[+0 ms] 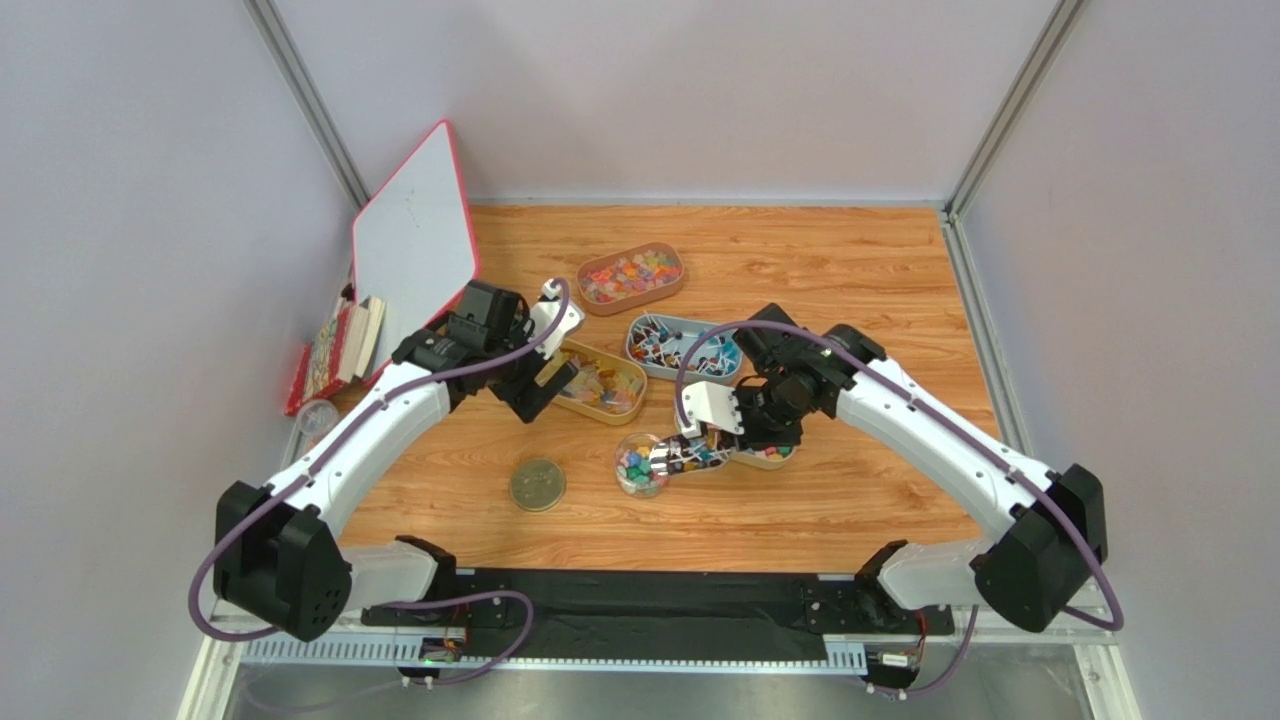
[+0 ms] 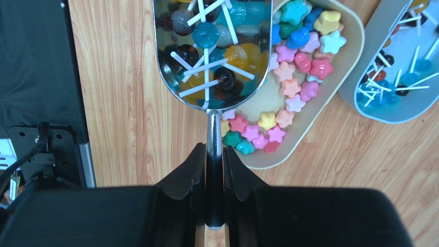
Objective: Pack the candies
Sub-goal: Place the fake candies in the packing bottle.
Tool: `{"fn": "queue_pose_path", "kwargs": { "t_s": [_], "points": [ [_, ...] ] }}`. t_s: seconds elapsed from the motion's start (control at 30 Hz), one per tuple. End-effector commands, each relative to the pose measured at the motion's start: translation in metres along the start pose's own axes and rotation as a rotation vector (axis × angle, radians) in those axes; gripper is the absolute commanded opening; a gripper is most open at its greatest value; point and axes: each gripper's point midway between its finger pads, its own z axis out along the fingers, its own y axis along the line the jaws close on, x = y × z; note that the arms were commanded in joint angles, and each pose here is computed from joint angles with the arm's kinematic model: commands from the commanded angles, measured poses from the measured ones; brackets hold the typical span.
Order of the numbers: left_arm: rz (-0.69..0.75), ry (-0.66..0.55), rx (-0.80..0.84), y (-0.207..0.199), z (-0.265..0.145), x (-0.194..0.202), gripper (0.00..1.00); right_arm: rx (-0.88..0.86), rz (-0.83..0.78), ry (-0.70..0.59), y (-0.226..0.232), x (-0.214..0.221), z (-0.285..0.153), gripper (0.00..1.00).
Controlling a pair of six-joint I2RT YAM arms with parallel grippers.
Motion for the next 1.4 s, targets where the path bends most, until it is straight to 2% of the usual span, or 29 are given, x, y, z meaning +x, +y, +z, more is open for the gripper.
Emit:
{"fn": "queue_pose_path", "kwargs": {
  "t_s": [0.0, 0.4, 0.43, 0.63, 0.87, 1.0, 1.13, 1.37],
  "points": [
    [0.006, -0.072, -0.017, 0.001, -0.016, -0.011, 1.00, 0.038, 0.010, 0.089, -0.016, 0.001, -0.002, 0.00],
    [-0.022, -0.075, 0.035, -0.012, -0.011, -0.003, 1.00, 0.008, -0.056, 0.289, -0.027, -0.003, -0.011, 0.00],
    [-0.015, -0.078, 0.030, -0.012, -0.010, -0.002, 1.00, 0.013, -0.070, 0.334, -0.027, 0.001, -0.015, 0.00],
    [0.049, -0.103, 0.037, -0.012, 0.005, -0.002, 0.99, 0.001, -0.103, 0.411, -0.031, -0.001, -0.021, 0.00],
    [0.202, -0.106, 0.165, -0.024, 0.029, -0.005, 0.78, 0.037, -0.113, 0.448, -0.042, -0.007, -0.028, 0.00],
    [0.322, -0.140, 0.249, -0.035, 0.041, -0.008, 0.76, 0.064, -0.115, 0.443, -0.042, -0.006, -0.036, 0.00],
    [0.360, -0.178, 0.283, -0.037, 0.053, -0.019, 0.77, 0.088, -0.098, 0.435, -0.038, -0.002, -0.038, 0.00],
    [0.375, -0.173, 0.310, -0.032, 0.073, -0.030, 0.77, 0.128, -0.041, 0.431, -0.028, 0.010, -0.043, 0.00]
  ]
}}
